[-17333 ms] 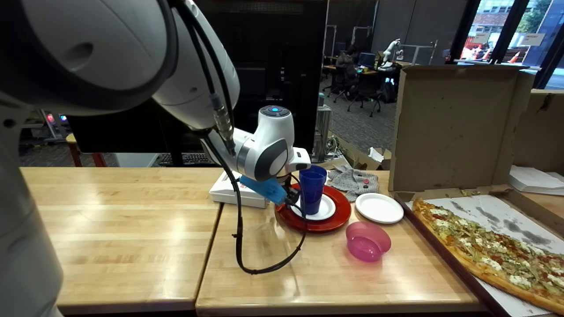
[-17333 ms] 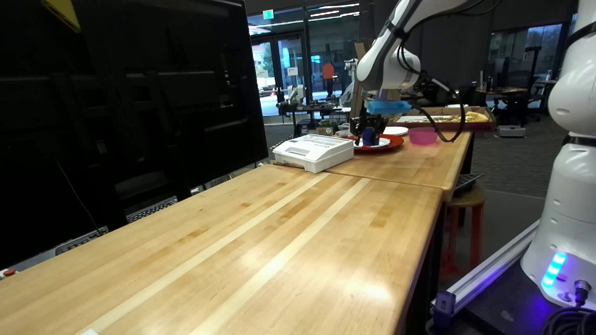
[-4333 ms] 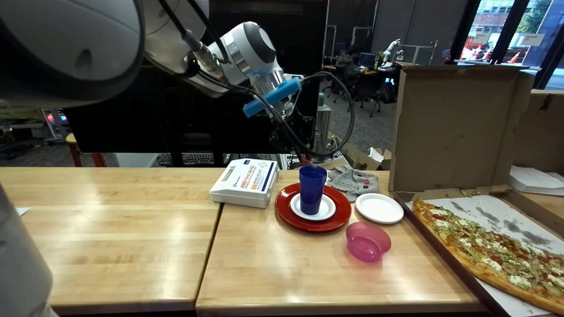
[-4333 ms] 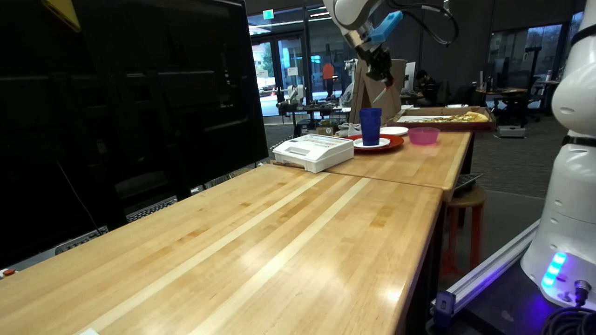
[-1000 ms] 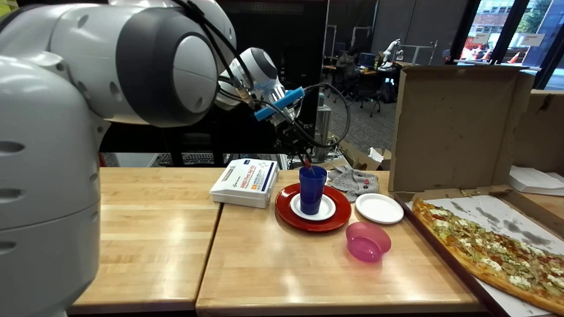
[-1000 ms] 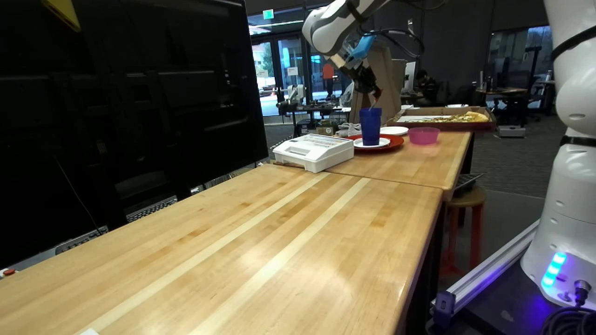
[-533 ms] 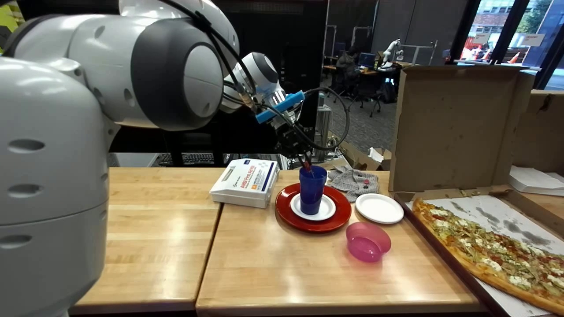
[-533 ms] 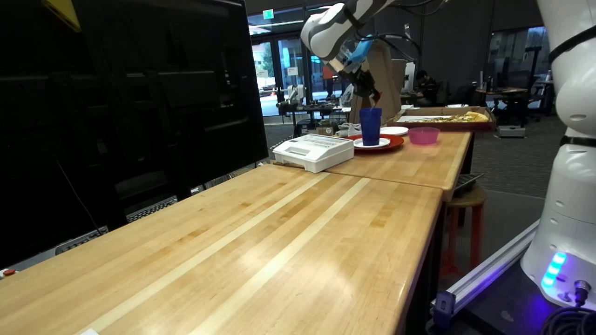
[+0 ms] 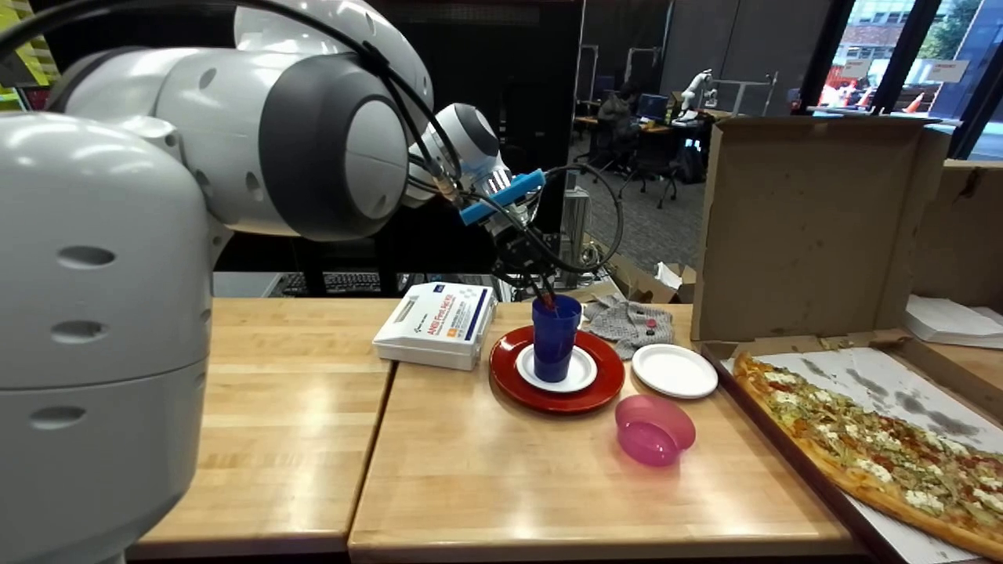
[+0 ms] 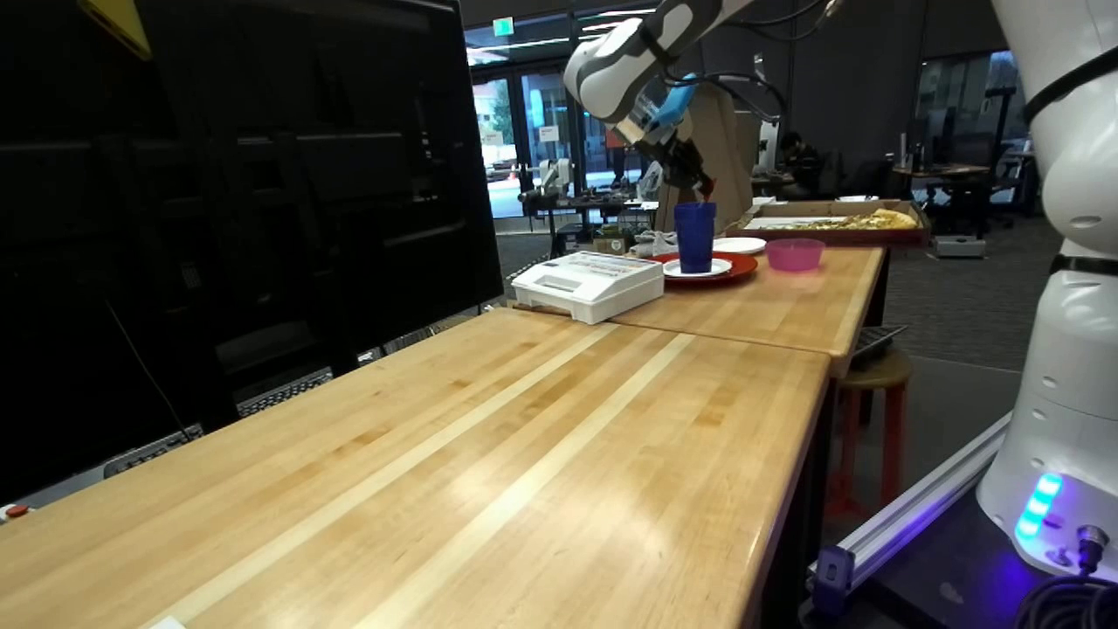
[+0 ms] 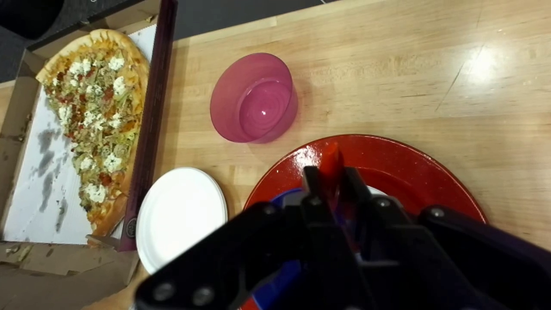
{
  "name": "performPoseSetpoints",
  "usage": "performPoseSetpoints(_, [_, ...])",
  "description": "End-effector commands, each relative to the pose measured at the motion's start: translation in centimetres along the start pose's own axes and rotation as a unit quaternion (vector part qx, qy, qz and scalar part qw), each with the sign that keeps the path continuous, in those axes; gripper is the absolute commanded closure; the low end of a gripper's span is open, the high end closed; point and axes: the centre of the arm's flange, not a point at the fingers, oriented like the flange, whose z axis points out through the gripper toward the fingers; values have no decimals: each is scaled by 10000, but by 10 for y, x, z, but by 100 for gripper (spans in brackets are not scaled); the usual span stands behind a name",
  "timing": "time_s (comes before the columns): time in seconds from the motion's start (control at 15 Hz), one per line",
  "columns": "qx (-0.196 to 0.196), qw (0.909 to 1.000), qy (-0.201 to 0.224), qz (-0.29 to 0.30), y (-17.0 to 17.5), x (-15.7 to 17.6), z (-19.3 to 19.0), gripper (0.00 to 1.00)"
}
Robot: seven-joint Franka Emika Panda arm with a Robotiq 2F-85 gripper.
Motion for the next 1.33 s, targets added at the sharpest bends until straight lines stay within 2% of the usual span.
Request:
performPoseSetpoints(0.0, [-128, 9998, -121, -81, 6, 3, -5, 60])
performPoseSetpoints(0.07, [-123, 9998, -131, -81, 6, 4, -5, 59])
performPoseSetpoints(0.2, [-115, 9998, -136, -83, 7, 4, -5, 49])
performPoseSetpoints(0.6, [-118, 9998, -141, -89, 10, 1, -6, 6])
performPoseSetpoints(0.67, [-116, 9998, -134, -84, 11, 0, -7, 2])
performPoseSetpoints(1.0, [-14, 9998, 173, 32, 15, -15, -12, 0])
performPoseSetpoints(1.27, [-72, 9976, 649, 238, 14, -45, -22, 0])
